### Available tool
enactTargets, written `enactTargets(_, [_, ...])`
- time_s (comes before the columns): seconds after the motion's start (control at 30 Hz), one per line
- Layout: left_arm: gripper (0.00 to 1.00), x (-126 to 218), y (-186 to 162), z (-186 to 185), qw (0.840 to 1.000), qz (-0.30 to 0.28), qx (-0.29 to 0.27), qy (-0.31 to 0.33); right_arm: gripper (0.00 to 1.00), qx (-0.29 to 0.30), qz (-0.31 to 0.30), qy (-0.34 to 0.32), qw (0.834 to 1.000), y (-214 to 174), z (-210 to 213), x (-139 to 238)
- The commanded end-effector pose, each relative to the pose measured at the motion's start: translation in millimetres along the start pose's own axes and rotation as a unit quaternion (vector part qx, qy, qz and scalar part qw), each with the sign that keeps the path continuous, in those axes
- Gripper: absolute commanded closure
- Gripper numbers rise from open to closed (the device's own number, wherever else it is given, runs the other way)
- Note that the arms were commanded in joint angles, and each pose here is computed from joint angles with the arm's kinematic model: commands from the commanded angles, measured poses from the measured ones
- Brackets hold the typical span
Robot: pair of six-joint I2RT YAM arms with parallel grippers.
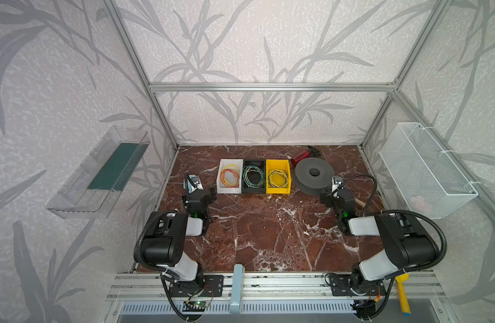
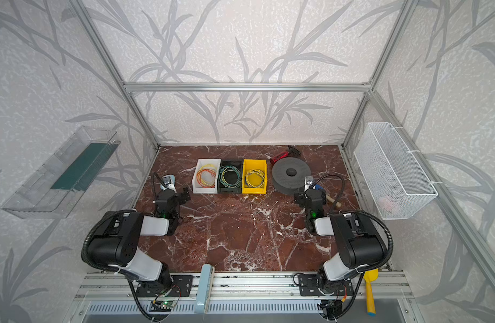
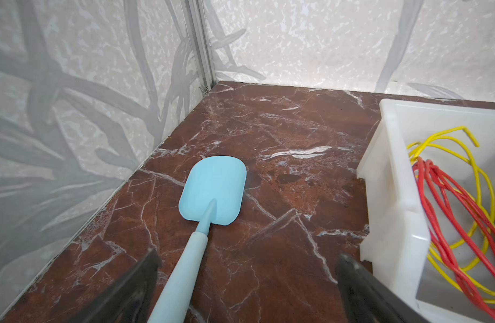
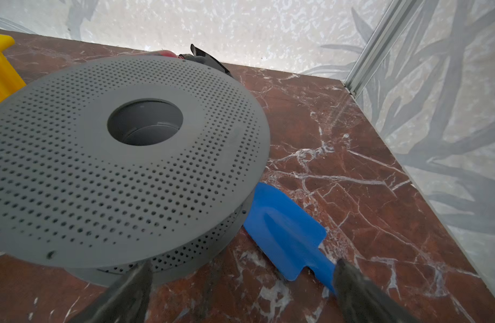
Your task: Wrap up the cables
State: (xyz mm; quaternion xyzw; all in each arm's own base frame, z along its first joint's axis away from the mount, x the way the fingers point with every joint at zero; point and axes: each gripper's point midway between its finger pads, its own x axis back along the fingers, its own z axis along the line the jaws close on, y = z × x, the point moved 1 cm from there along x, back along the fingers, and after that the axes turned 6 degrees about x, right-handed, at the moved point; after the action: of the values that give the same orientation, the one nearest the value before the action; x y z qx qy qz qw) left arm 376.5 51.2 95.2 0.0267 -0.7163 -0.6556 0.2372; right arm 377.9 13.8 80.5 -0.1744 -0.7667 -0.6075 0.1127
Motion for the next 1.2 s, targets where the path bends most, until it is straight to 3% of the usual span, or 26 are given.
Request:
enactTargets(0.0, [0.01,-1,8,0,1.0,-0.013,0.003,-0.002,0.01,-0.007,-0.027,-0.007,1.0,17,-3,1])
enactTargets(0.97, [0.01,-1,8,-1,1.0,-0.013,0.004,-0.003,0.01,-0.009,-0.027,-0.007,1.0,17,-4,1])
enactTargets(1.17, [0.01,-2,37,13,0.997,0.035,-0.001,0.064,0.01,-0.025,-0.059,-0.018,0.998,27,-15,15])
